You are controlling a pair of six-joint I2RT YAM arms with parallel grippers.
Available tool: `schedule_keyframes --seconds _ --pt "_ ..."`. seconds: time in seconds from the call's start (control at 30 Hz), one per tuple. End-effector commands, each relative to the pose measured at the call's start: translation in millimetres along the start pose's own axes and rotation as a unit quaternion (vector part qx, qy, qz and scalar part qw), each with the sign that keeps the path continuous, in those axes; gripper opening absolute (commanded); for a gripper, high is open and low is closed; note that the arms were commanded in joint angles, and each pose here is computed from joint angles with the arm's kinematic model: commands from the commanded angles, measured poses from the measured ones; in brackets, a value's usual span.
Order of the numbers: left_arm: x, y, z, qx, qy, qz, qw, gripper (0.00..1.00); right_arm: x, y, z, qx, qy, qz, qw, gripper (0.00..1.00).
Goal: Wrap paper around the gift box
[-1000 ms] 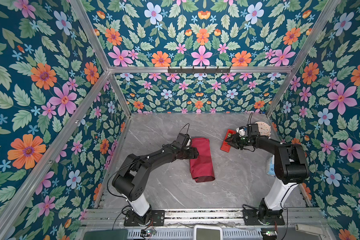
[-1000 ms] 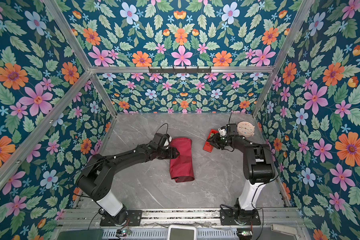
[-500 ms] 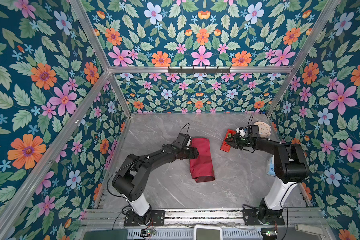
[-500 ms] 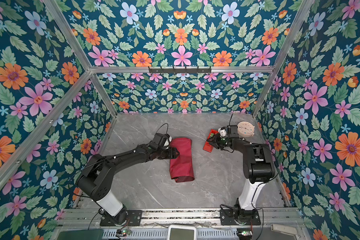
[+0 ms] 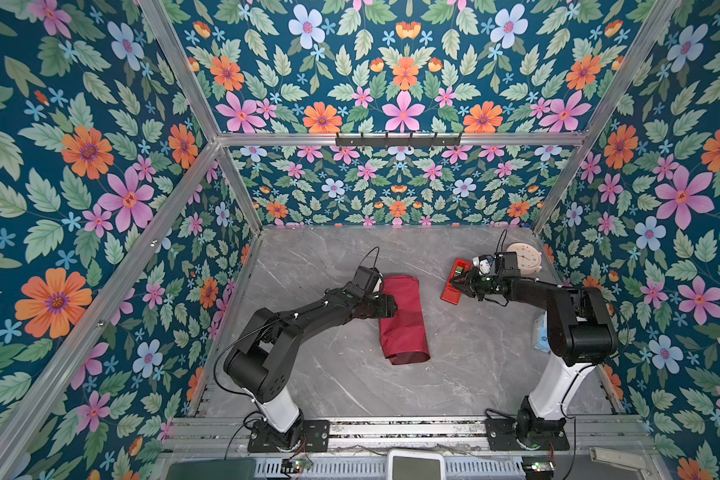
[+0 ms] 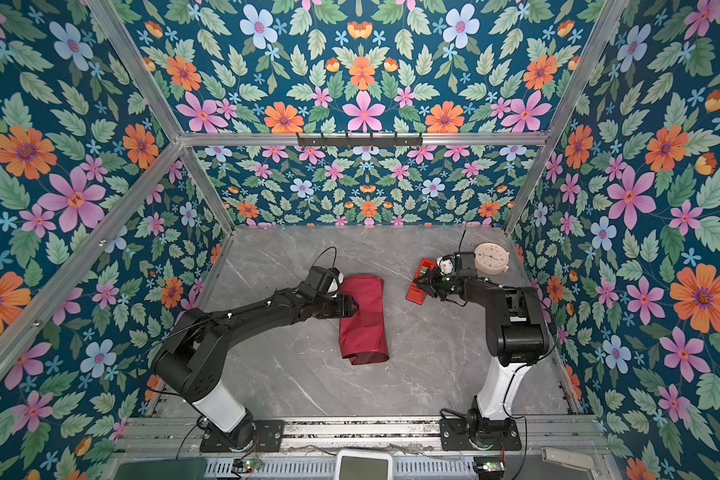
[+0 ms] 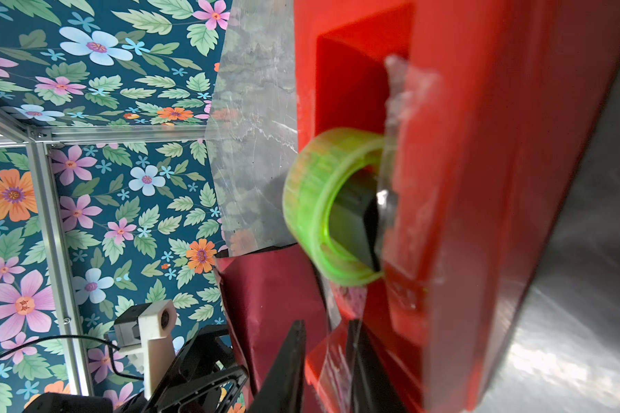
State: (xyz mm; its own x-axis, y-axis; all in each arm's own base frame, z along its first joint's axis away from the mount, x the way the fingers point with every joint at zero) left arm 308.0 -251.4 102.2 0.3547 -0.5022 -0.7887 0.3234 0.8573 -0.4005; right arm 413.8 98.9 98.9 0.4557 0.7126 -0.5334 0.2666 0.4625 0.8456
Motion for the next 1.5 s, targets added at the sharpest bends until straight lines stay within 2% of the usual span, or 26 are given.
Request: schedule_keyframes --seconds 0.0,0.4,0.77,1.47 --pt "0.7 29.4 -27.0 0.000 0.053 0.084 0.995 0.73 1.5 -14.5 -3.2 0.031 -0.003 -0.032 0.999 0.21" --pt "0.7 30.1 -28.5 0.000 0.054 0.084 0.995 0.73 -2.4 3.4 1.3 0.036 -0.006 0.016 0.999 0.00" --pt "0.8 30.3 -29.0 0.000 0.055 0.084 0.995 0.73 -11.7 26.2 -4.2 0.046 -0.005 0.082 0.996 0.00" --pt "1.2 29.9 -29.3 -0.001 0.055 0.082 0.995 0.73 -23.4 29.1 -35.6 0.042 0.010 0.090 0.995 0.00"
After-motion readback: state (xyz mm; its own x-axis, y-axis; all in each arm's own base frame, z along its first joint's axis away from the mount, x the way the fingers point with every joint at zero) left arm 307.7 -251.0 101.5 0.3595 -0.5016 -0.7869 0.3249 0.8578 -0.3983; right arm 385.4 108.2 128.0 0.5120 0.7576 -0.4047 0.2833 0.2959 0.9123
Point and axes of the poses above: each gripper's point midway between its finger pads, its own x axis out along the fingers, its own y axis along the line the jaws close on, z = x × y, the point moved 4 cm from there along -x, back along the fingers, and after that the axes turned 6 degrees about x, right-handed, at the moved point
